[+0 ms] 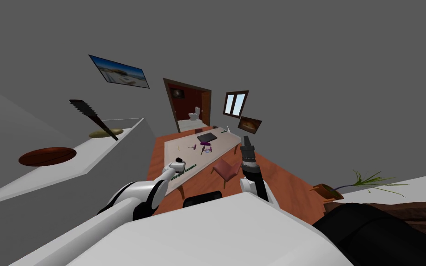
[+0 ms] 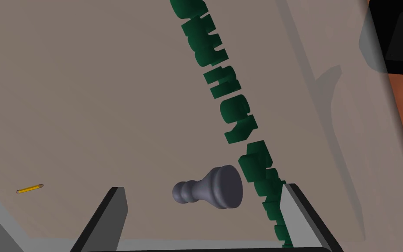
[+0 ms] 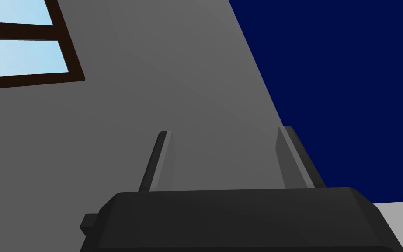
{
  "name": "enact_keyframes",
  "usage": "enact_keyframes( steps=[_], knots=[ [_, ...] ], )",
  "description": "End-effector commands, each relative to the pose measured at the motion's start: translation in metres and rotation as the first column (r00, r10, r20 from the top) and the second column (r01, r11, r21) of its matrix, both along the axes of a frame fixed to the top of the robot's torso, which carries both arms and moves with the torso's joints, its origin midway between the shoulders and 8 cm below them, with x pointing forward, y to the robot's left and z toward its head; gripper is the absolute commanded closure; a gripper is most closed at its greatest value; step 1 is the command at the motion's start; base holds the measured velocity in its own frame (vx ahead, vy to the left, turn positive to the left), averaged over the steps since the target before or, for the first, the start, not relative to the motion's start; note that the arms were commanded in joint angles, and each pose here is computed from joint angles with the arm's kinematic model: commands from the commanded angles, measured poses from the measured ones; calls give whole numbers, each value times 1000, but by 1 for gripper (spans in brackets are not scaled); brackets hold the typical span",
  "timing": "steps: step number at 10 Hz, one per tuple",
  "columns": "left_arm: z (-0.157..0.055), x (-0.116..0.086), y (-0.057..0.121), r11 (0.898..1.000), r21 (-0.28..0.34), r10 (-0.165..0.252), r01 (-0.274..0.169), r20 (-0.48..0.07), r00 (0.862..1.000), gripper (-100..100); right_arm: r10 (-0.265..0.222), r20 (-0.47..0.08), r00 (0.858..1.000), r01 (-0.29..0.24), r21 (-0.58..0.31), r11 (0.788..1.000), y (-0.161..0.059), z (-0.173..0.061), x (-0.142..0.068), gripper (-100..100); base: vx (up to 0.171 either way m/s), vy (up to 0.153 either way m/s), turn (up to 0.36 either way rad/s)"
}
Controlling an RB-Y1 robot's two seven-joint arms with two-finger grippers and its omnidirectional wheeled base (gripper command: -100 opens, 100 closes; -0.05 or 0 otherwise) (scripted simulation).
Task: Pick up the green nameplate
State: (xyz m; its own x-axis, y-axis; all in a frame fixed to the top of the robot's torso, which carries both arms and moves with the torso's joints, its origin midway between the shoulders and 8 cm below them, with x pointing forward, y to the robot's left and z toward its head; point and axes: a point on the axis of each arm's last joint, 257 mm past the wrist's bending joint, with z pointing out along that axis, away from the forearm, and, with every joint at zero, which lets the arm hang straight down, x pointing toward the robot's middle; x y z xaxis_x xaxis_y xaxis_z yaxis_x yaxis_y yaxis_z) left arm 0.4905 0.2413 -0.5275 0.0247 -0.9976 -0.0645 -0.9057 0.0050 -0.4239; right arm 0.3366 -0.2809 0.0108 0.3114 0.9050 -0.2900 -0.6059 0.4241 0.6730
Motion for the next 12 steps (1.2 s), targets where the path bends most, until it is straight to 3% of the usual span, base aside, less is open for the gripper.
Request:
enact_keyframes(
  steps=[1, 6, 7, 11, 12],
  knots=[
    [-5, -5, 3, 1000, -1, 3, -3, 7, 1000, -100, 0, 0, 1000, 0, 0, 1000, 0, 0, 0, 0, 68, -3, -28],
    [-13, -13, 7, 1000, 0, 8, -8, 3, 1000, -100, 0, 0, 1000, 0, 0, 1000, 0, 0, 0, 0, 31, -2, -12],
    [-13, -13, 7, 1000, -1, 8, -8, 7, 1000, 100, 0, 0, 1000, 0, 0, 1000, 0, 0, 0, 0, 0, 0, 0],
    [-13, -12, 7, 1000, 0, 7, -7, 8, 1000, 100, 0, 0, 1000, 0, 0, 1000, 0, 0, 0, 0, 0, 0, 0],
    [-13, -12, 7, 1000, 0, 7, -7, 7, 1000, 0, 0, 0, 1000, 0, 0, 1000, 0, 0, 0, 0, 0, 0, 0]
  ],
)
